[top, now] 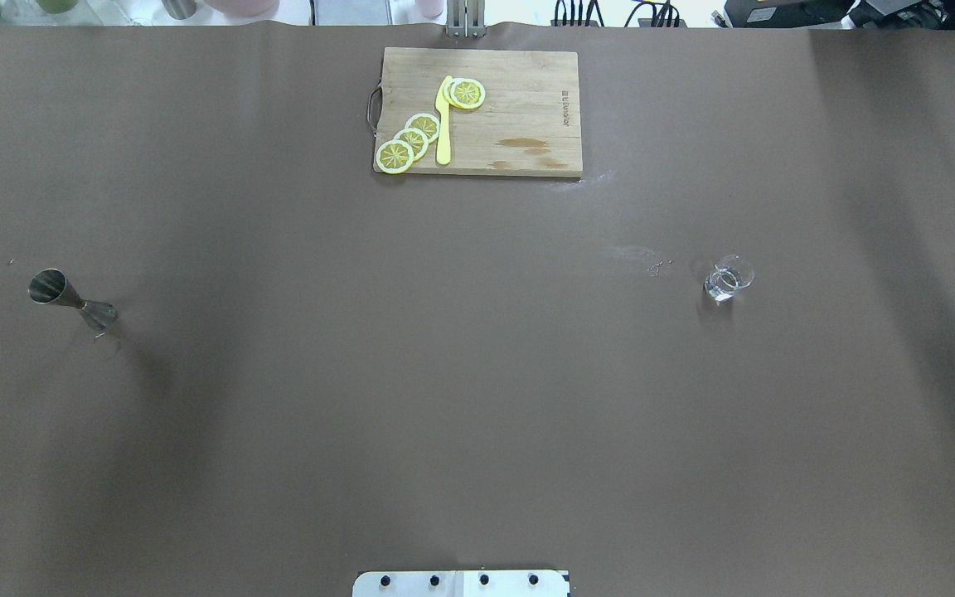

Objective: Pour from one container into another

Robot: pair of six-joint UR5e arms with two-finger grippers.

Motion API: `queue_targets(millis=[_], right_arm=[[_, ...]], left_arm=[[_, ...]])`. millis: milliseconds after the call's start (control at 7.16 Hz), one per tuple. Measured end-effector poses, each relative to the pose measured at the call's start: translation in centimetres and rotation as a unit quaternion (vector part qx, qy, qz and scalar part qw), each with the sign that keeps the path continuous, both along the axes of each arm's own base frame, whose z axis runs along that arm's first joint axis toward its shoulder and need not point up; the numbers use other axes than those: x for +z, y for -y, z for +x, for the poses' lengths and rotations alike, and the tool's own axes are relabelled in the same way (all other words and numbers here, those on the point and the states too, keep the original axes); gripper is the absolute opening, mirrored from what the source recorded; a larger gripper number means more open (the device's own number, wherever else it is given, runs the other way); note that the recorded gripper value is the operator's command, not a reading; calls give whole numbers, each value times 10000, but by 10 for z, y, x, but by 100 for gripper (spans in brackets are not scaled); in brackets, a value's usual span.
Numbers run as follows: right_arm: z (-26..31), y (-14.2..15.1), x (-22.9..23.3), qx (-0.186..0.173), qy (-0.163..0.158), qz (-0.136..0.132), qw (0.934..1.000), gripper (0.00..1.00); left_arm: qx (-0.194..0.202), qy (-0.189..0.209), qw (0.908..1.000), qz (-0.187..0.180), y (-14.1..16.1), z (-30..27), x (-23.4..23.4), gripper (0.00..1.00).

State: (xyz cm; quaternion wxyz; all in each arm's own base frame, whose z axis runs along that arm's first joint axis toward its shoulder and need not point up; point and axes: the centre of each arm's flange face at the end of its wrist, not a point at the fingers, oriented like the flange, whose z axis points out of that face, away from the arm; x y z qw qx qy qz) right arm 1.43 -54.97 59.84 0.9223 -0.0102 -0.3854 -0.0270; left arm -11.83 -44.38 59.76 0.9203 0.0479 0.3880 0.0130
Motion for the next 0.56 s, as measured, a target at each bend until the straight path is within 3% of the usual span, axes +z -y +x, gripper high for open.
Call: queue_targets(millis=[558], right_arm=[[5, 1, 1, 79, 26, -47, 10000, 100]], left_arm=[[-150, 6, 9998, 98, -8, -4, -2, 98]])
